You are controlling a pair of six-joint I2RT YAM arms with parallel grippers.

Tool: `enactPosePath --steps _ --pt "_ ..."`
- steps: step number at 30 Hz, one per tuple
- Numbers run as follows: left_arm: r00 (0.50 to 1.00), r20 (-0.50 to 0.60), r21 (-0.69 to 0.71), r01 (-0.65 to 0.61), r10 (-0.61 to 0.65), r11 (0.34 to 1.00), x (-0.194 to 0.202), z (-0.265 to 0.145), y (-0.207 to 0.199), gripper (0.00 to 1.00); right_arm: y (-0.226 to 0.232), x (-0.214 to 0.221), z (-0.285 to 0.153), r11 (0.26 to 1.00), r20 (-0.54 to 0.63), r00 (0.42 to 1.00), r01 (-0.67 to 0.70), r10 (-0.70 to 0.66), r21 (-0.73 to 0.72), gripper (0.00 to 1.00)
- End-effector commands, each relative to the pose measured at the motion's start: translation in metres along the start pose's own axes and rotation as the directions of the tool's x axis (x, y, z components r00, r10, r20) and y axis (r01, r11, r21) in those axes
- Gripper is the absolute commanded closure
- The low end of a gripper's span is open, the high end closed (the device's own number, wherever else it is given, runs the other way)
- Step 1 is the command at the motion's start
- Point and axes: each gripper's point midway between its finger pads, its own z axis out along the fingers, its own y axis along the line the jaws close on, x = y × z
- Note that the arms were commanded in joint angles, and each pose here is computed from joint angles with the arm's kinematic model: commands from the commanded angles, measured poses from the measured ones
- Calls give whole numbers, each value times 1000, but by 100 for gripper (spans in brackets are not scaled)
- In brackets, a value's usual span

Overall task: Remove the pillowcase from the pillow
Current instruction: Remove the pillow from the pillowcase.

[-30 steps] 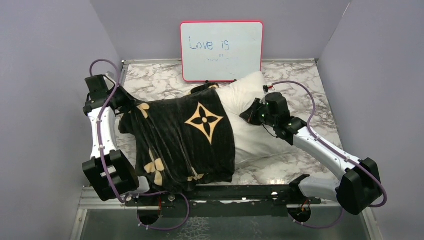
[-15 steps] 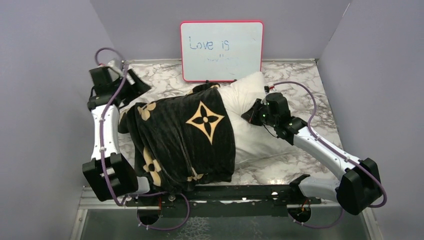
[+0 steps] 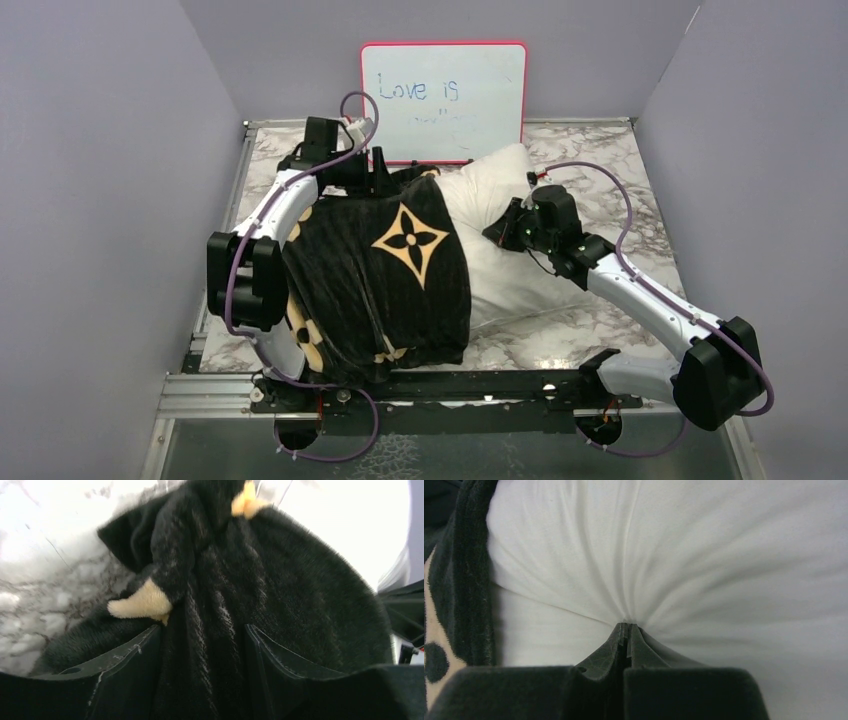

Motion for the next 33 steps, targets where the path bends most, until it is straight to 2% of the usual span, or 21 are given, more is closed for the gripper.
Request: enactPosePath --steps 1,3,4,6,10,13,16,21,25,27,29,31,33 --pt "999 -41 -12 9 -10 1000 21 -4 4 55 -64 85 -16 974 -303 953 39 31 222 99" --pt "999 -7 -112 47 -48 993 23 -15 25 86 -66 88 -15 972 -307 950 29 45 233 99" --pt "997 22 -159 76 -74 984 21 -24 37 98 -67 89 -15 971 -311 949 25 52 238 99" --pt "989 101 -230 132 -112 964 13 -49 59 100 -69 92 -15 967 -313 947 11 71 253 99" --pt "939 300 -336 268 -168 903 -6 -126 110 100 -74 103 -14 962 -328 938 -22 114 273 99" --pt "913 369 -392 324 -176 861 -6 -167 130 100 -74 110 -12 962 -343 929 -43 137 268 99" --pt "918 350 -400 327 -187 856 4 -172 133 100 -73 113 -10 962 -350 925 -51 147 267 99" --pt "937 296 -248 264 -187 932 13 -155 106 100 -61 97 -10 975 -345 934 -15 92 220 99" --pt "952 269 -159 192 -145 968 10 -146 79 100 -29 60 -19 994 -291 957 42 -11 99 98" --pt "962 251 -149 152 -111 977 7 -136 65 100 -13 36 -26 995 -239 969 85 -70 54 90" --pt "969 233 -146 116 -80 982 5 -125 53 100 -4 9 -35 989 -173 978 131 -118 65 76" --pt "970 234 -160 106 -67 981 2 -120 48 100 -8 -23 -44 972 -96 981 180 -167 149 58" --pt "970 238 -181 99 -54 978 0 -119 50 100 -27 -56 -53 927 -14 977 205 -211 313 37"
